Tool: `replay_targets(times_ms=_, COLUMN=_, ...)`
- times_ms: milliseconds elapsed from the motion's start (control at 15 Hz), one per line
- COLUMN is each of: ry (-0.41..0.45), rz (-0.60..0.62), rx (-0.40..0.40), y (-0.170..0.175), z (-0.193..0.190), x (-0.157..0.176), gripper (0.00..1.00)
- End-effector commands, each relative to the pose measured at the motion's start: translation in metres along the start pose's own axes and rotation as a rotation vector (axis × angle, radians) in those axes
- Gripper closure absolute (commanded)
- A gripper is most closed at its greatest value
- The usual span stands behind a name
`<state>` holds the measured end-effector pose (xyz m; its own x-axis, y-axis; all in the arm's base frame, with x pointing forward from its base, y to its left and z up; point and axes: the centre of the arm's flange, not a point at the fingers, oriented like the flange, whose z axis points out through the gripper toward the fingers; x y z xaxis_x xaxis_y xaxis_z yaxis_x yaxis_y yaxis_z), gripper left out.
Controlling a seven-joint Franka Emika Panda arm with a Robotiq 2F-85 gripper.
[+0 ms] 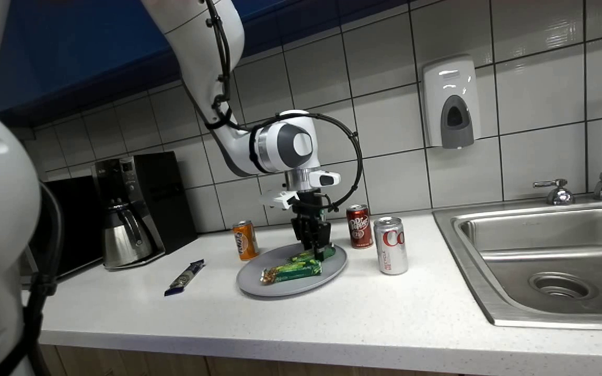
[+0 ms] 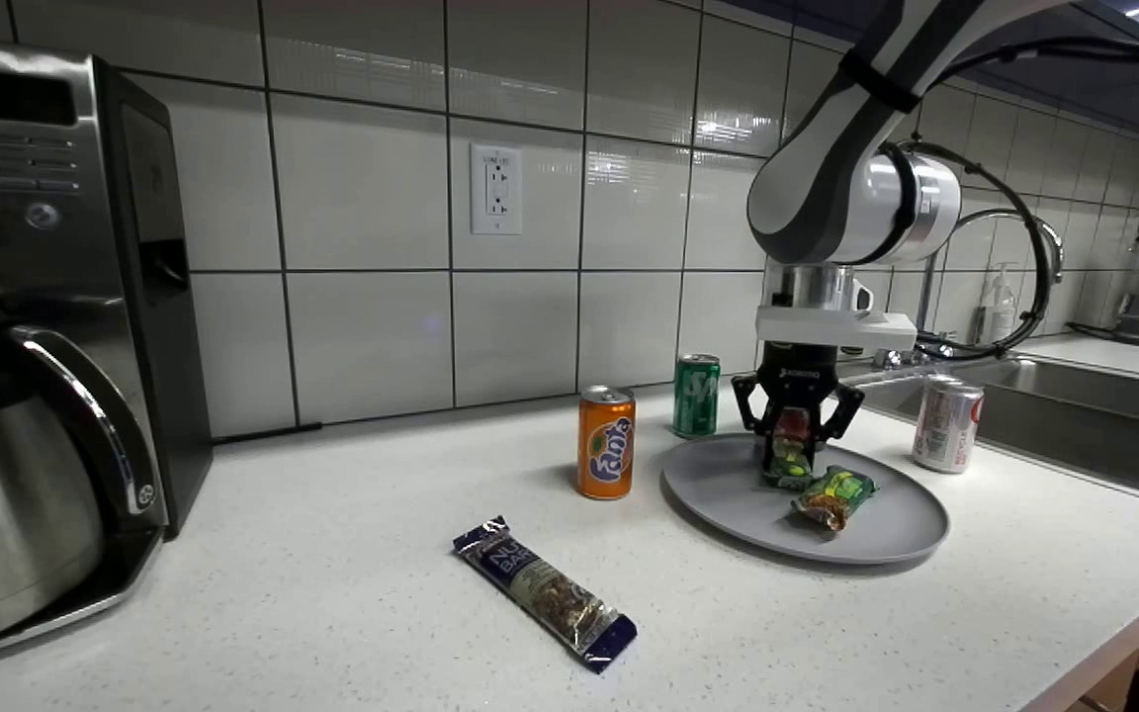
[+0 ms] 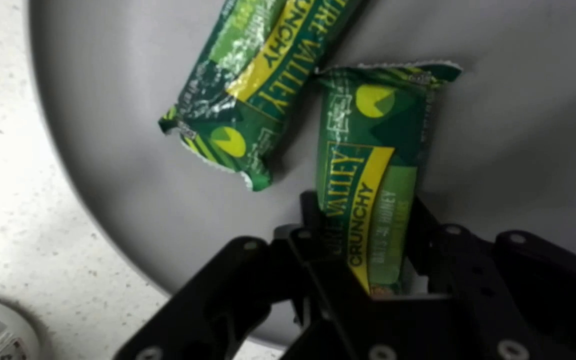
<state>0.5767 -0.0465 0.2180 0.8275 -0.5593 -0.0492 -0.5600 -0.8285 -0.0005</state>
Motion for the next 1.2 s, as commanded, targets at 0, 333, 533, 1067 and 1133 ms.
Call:
replay_targets(times_ms=0, ry=-0.001, rz=0.009, rx=-0.006, y=-0.004, z=-0.006, x=0.002, gripper=0.83)
replay_targets(times_ms=333, ry=0.017, rz=-0.015, rx=0.007, y=-0.011, z=-0.019, x=-0.007, gripper=0.83)
replay_targets(times_ms=533, ry=0.03, rz=-0.041, rx=0.014, y=-0.019, z=-0.028, x=-0.014, gripper=0.83)
replay_targets(times_ms=1067, ry=0.053, rz=-0.119, rx=0.037, y=-0.046, z=-0.053, x=-0.032, gripper=0.83)
replay_targets(times_ms=1133, ry=0.053, rz=-0.128, rx=0.041, y=-0.048, z=-0.055, x=-0.034, gripper=0.83)
